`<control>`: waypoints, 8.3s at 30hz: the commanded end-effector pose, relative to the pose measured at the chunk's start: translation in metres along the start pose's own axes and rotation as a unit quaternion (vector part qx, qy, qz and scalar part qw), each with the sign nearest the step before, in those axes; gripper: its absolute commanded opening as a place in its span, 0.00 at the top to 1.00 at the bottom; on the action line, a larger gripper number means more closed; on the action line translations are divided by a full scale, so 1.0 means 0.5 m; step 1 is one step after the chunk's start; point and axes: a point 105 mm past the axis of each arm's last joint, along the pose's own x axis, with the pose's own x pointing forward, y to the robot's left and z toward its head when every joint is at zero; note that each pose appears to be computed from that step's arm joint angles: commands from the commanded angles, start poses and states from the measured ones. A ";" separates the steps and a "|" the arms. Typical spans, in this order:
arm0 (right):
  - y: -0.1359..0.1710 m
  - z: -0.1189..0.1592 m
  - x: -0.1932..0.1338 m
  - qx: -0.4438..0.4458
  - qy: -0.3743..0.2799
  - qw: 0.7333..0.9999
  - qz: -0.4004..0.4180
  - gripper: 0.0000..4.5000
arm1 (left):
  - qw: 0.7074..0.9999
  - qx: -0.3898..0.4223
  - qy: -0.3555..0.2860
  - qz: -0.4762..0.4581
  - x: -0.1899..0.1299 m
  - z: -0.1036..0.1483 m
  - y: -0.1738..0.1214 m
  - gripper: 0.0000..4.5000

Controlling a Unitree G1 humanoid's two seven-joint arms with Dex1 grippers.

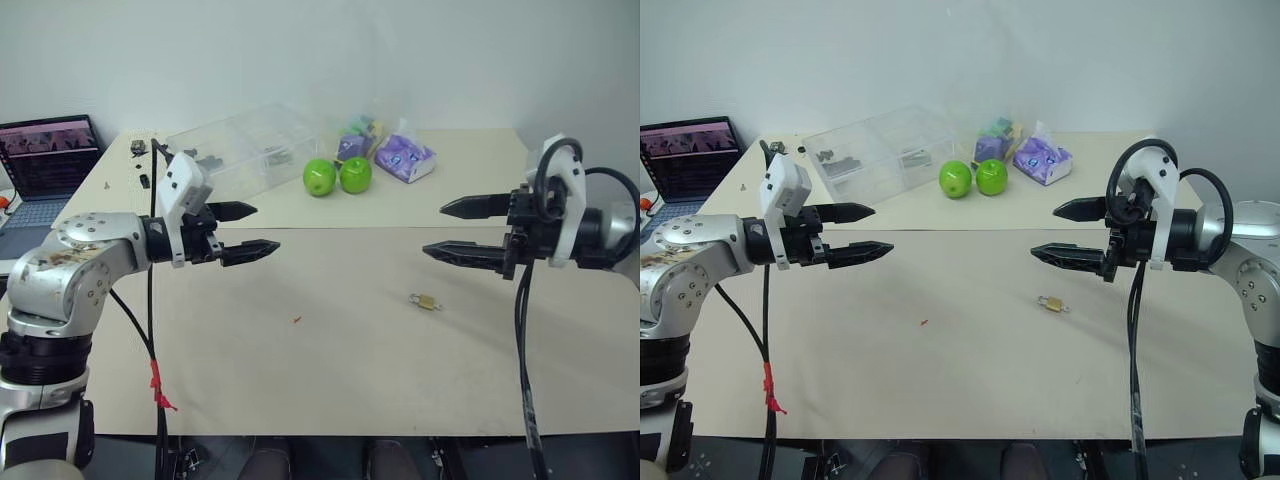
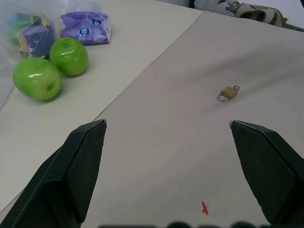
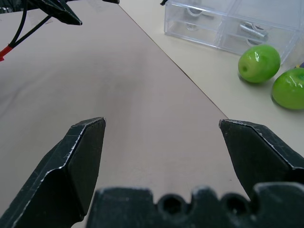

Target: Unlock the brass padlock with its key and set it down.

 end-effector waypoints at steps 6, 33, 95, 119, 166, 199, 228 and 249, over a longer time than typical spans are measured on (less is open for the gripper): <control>0.024 -0.029 -0.004 0.004 0.013 1.000 -0.007 0.00 | 0.998 0.056 0.003 -0.035 0.036 0.028 0.008 0.02; -0.005 -0.221 0.055 0.014 0.104 0.994 0.023 0.00 | 0.986 0.137 0.017 -0.092 0.091 0.041 -0.019 0.02; 0.130 -0.105 0.363 -0.135 0.028 0.960 0.243 0.79 | 0.980 0.090 0.074 0.160 -0.114 -0.014 0.093 0.00; 0.134 -0.175 0.452 -0.124 0.046 0.961 0.242 0.50 | 0.975 0.069 0.057 0.204 -0.119 -0.012 0.086 0.00; 0.049 -0.064 0.078 -0.031 0.011 0.997 0.077 0.00 | 0.981 0.115 0.070 -0.137 0.125 -0.261 -0.029 0.00; 0.042 -0.072 0.076 -0.044 0.021 0.998 0.046 0.00 | 0.981 0.076 0.108 -0.144 0.148 -0.296 -0.064 0.49; 0.058 -0.056 0.123 -0.343 0.072 0.937 0.005 0.00 | 0.977 0.019 0.037 -0.211 0.148 -0.168 -0.109 0.82; 0.126 -0.092 0.139 -0.546 -0.025 0.837 0.005 0.00 | 0.956 0.015 0.032 -0.293 0.143 -0.105 -0.127 0.82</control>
